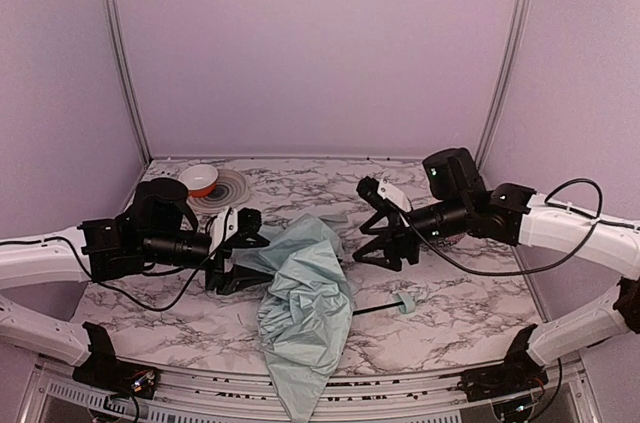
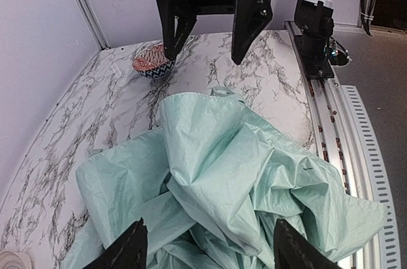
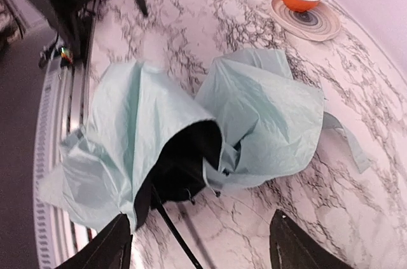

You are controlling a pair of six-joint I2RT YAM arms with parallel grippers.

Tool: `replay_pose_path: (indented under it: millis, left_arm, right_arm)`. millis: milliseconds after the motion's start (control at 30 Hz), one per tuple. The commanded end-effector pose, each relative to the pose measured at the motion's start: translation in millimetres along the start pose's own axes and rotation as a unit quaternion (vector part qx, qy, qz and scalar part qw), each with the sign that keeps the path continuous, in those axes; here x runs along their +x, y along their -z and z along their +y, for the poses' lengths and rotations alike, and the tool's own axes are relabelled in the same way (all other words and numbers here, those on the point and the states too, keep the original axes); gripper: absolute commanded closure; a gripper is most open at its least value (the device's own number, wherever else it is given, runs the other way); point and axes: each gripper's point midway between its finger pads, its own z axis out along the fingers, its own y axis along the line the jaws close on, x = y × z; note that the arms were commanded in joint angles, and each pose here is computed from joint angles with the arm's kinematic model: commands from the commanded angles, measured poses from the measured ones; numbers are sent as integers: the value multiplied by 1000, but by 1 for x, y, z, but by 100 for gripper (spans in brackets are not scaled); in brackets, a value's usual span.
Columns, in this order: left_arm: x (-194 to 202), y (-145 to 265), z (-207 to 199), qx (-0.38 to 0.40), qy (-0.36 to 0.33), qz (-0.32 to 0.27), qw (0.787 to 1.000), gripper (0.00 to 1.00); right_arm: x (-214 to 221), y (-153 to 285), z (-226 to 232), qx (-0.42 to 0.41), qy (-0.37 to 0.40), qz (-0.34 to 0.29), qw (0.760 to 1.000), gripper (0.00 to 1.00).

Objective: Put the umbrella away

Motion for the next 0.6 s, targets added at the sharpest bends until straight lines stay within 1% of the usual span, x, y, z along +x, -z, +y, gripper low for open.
replay_pose_path:
  millis: [0, 67, 133, 233, 300, 333, 400, 433, 467, 500, 567]
  left_arm:
    - [15, -3, -2, 1, 36, 23, 999, 33]
    - [19, -4, -2, 0, 39, 27, 999, 34]
    - [22, -5, -1, -3, 40, 32, 999, 34]
    - [27, -9, -5, 6, 49, 36, 998, 36]
    - [27, -12, -9, 20, 60, 30, 998, 38]
    - [29, -15, -11, 25, 63, 31, 997, 39]
    - [34, -21, -10, 20, 65, 37, 997, 42]
    - [36, -23, -7, 11, 68, 37, 997, 45]
    - [37, -25, -5, 6, 70, 37, 997, 47]
    - [39, -27, -4, 5, 71, 39, 997, 48]
    - [42, -32, -5, 12, 74, 45, 996, 49]
  right_arm:
    - [-44, -14, -2, -86, -188, -58, 977, 30]
    - [-48, -25, 5, -122, -218, -70, 966, 36]
    - [-46, -33, 17, -148, -218, -66, 962, 40]
    - [-43, -40, 26, -166, -219, -64, 960, 42]
    - [-39, -46, 23, -160, -226, -58, 959, 48]
    - [-38, -48, 22, -158, -227, -55, 959, 54]
    - [-39, -51, 19, -155, -231, -54, 959, 78]
    - [-40, -51, 18, -152, -231, -54, 959, 87]
    - [-40, -50, 16, -152, -232, -54, 959, 94]
    - [-40, -48, 15, -153, -235, -55, 958, 99]
    - [-37, -43, 9, -149, -244, -53, 957, 100]
